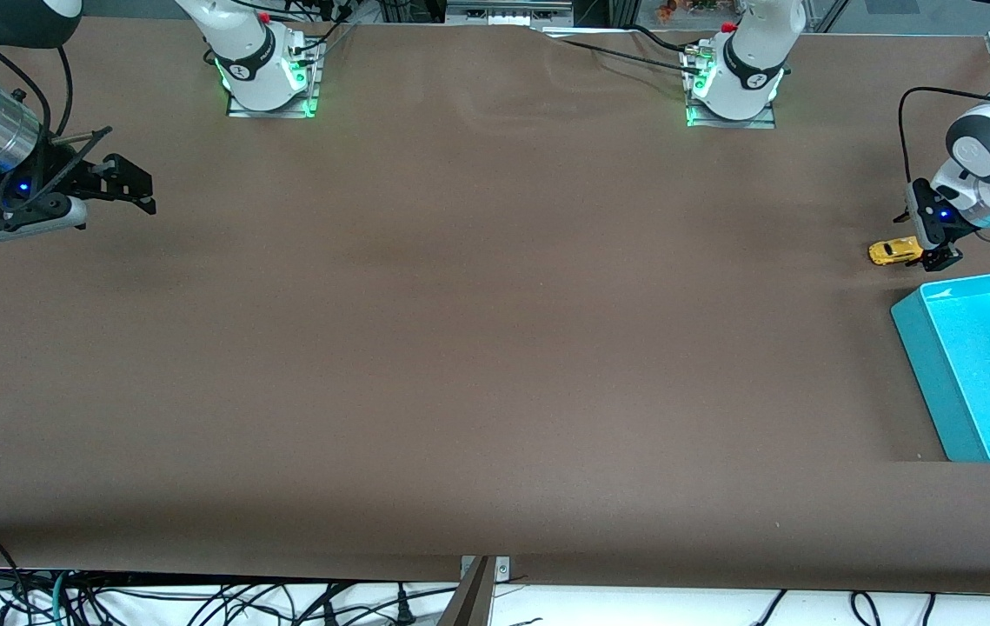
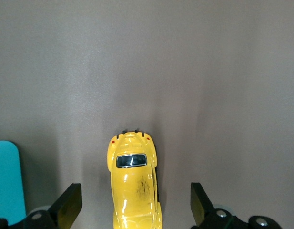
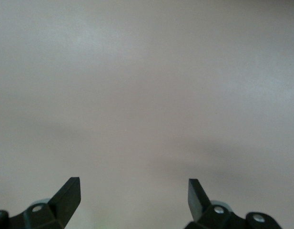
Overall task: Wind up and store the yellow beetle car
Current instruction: 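Close the left gripper on the yellow car and hold it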
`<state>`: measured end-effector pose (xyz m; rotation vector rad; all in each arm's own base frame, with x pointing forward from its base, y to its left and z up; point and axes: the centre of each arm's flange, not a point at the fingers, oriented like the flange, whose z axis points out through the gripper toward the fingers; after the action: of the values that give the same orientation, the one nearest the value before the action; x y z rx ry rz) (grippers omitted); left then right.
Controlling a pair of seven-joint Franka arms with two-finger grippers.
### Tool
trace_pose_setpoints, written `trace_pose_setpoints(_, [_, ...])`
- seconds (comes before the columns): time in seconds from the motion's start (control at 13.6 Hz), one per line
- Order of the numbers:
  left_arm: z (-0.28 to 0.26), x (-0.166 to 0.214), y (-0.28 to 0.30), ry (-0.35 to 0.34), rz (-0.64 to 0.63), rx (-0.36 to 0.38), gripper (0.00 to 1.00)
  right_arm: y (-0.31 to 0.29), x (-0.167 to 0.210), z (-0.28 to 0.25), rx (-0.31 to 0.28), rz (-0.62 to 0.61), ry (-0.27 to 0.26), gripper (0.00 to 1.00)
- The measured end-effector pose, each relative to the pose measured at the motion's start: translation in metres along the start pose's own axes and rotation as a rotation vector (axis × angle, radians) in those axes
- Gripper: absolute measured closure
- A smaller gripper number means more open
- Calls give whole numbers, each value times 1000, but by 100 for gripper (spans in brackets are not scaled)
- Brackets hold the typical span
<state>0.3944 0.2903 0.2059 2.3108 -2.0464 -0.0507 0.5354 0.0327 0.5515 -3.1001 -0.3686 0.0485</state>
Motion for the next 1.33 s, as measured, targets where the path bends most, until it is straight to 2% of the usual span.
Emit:
trace_pose_setpoints(0.59, [19, -1, -1, 8, -16, -27, 0, 0, 0, 0, 0, 0, 0, 0])
trace_pose_setpoints(0.66, [20, -2, -1, 8, -16, -28, 7, 0, 0, 0, 0, 0, 0, 0])
trace_pose_setpoints(0.81, [21, -2, -2, 7, -16, -28, 32, 0, 0, 0, 0, 1, -1, 0])
trace_pose_setpoints(0.96, [20, -2, -3, 6, -16, -26, 51, 0, 0, 0, 0, 1, -1, 0])
trace_pose_setpoints(1.03, [20, -3, -3, 5, -16, -25, 54, 0, 0, 0, 0, 0, -1, 0])
trace_pose_setpoints(1.33, [16, -3, -4, 16, -16, -38, 54, 0, 0, 0, 0, 0, -1, 0])
